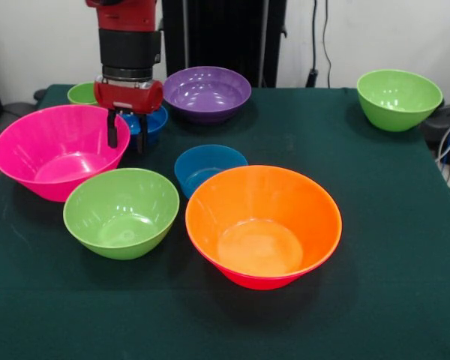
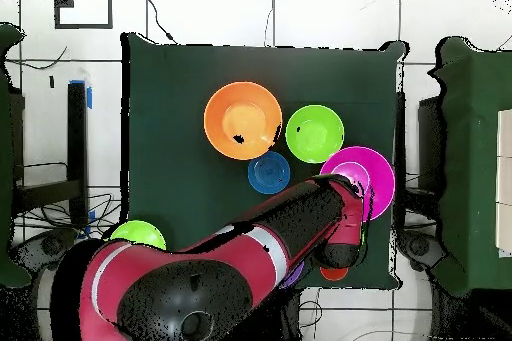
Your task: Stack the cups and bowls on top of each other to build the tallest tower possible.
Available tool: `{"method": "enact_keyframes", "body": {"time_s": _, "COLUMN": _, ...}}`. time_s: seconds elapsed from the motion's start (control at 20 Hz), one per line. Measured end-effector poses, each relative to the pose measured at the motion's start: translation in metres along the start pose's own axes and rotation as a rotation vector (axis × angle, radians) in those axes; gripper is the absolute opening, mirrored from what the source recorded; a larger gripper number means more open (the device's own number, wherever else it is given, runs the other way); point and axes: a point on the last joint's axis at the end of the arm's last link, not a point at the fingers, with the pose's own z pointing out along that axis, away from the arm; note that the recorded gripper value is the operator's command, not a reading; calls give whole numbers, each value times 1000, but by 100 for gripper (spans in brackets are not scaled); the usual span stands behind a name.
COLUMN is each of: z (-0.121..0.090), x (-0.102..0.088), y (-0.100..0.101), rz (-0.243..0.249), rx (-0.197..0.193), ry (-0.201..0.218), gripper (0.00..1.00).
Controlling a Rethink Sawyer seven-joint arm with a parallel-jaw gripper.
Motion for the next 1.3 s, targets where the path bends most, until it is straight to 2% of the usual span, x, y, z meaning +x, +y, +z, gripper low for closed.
{"method": "enact_keyframes", "body": {"time_s": 0.7, "z": -1, "x": -1, "y": -13, "rz": 24, "rx": 8, "ry": -2, "gripper": 100}}
{"method": "enact_keyframes", "body": {"time_s": 0.75, "z": -1, "x": -1, "y": -15, "rz": 28, "rx": 9, "ry": -3, "gripper": 0}}
{"method": "enact_keyframes", "body": {"time_s": 0.9, "z": -1, "x": -2, "y": -15, "rz": 39, "rx": 11, "ry": -11, "gripper": 0}}
{"method": "enact_keyframes", "body": {"time_s": 1.1, "z": -1, "x": -11, "y": -16, "rz": 90, "rx": 24, "ry": -63, "gripper": 0}}
{"method": "enact_keyframes", "body": {"time_s": 1.3, "z": -1, "x": -12, "y": -15, "rz": 91, "rx": 39, "ry": -71, "gripper": 0}}
